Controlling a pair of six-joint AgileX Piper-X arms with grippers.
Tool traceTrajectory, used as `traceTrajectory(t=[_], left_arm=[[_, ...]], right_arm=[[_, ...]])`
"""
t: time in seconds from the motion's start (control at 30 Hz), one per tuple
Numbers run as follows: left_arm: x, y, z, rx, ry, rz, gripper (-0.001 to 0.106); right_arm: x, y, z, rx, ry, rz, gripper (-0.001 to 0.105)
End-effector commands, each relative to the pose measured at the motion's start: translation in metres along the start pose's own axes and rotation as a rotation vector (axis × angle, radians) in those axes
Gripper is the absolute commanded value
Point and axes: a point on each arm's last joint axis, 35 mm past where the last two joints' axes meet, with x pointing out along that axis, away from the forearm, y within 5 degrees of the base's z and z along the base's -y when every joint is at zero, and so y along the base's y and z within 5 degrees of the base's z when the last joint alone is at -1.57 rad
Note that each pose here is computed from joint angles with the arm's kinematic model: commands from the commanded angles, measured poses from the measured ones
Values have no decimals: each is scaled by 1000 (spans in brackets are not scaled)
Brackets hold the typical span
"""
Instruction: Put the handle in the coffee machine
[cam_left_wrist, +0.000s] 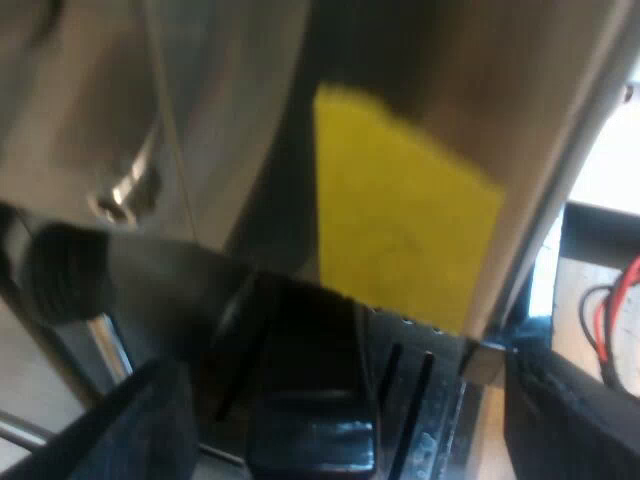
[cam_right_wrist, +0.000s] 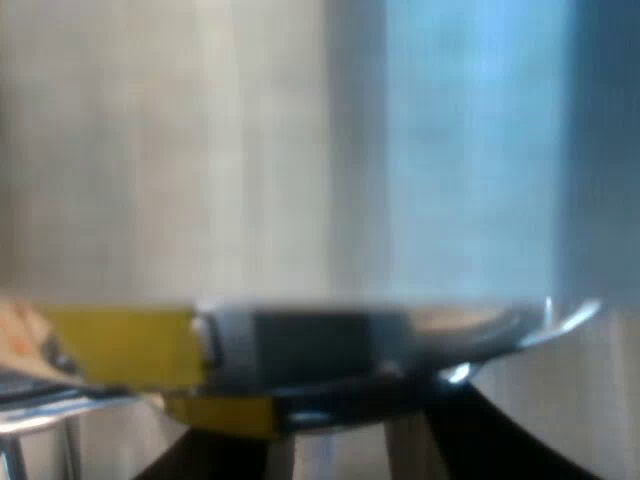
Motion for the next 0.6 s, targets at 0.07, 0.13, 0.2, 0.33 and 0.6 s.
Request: traceTrajectory(t=[0.07, 0.13, 0.2, 0.33, 0.6], left_arm=[[-2, -3, 4, 14, 20, 15, 64], [-4, -4, 4, 15, 21, 20, 64], [-8, -7, 6, 22, 17, 28, 64], [-19, -16, 13, 50, -3, 54, 64], [-33, -35, 17, -9, 22, 49, 24]], right_arm=[[4, -15, 38, 132, -108, -76, 26], [4, -15, 39, 134, -106, -83, 26], [4, -15, 39, 134, -106, -82, 26], [4, -15, 39, 134, -106, -82, 26], [4, -15, 39, 134, -106, -82, 26]])
